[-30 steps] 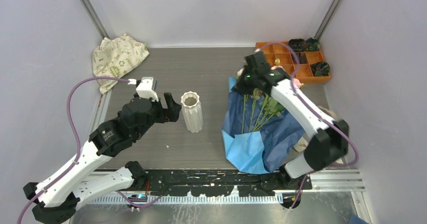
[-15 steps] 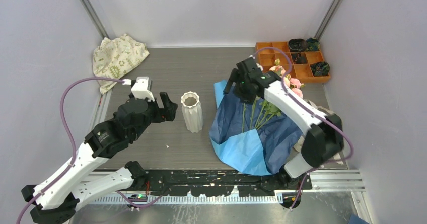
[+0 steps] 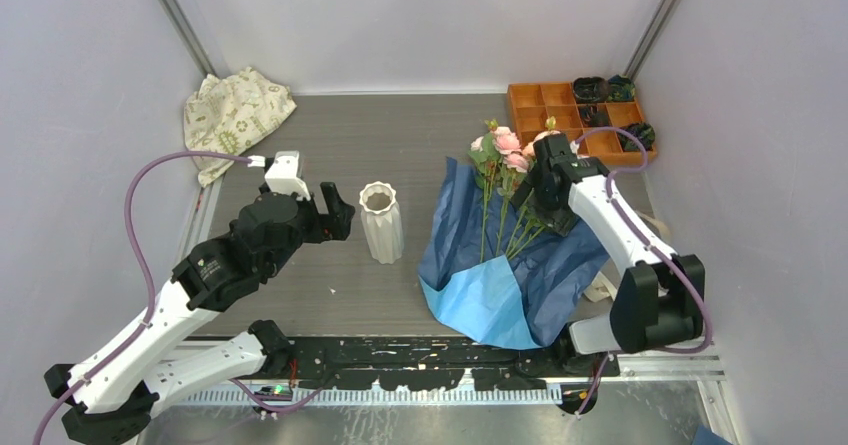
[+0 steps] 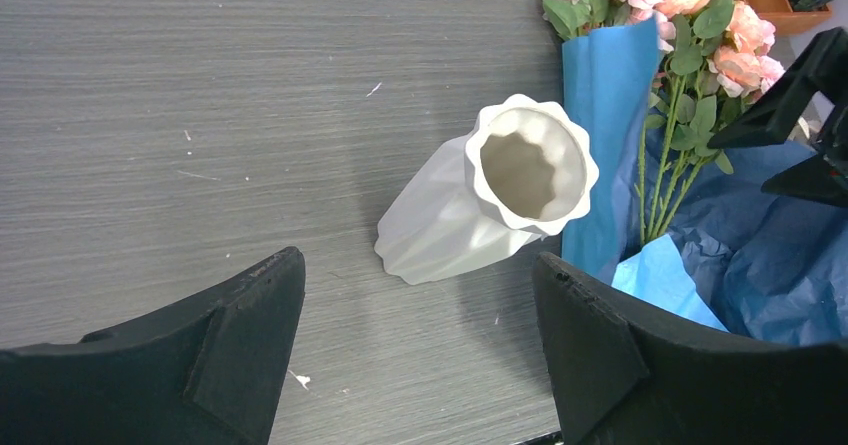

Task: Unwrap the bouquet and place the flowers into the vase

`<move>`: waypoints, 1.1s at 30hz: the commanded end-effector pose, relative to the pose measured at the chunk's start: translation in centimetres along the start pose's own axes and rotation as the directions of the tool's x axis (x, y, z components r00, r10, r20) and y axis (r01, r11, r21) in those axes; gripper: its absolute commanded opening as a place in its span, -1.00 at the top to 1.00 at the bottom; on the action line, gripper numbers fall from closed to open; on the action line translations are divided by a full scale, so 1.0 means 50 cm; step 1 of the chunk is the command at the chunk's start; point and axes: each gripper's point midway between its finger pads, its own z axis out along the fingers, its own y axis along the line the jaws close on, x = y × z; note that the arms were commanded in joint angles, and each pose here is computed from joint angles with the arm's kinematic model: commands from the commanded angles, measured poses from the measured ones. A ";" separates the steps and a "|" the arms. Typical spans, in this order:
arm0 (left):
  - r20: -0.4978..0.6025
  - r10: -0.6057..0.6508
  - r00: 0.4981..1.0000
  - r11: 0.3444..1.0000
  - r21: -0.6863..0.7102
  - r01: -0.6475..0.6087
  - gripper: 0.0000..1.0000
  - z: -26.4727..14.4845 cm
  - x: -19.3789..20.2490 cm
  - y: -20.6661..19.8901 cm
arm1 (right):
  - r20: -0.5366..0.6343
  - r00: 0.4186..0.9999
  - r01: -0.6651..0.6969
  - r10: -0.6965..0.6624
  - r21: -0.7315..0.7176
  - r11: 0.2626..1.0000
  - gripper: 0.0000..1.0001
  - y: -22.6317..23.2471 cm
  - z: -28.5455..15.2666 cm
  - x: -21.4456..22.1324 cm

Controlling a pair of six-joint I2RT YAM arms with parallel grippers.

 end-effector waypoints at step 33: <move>0.076 0.013 0.997 0.999 -0.041 -0.010 -0.68 0.008 -0.043 0.006 | -0.225 0.916 0.353 -0.332 0.055 0.934 0.72 0.263 0.239 0.030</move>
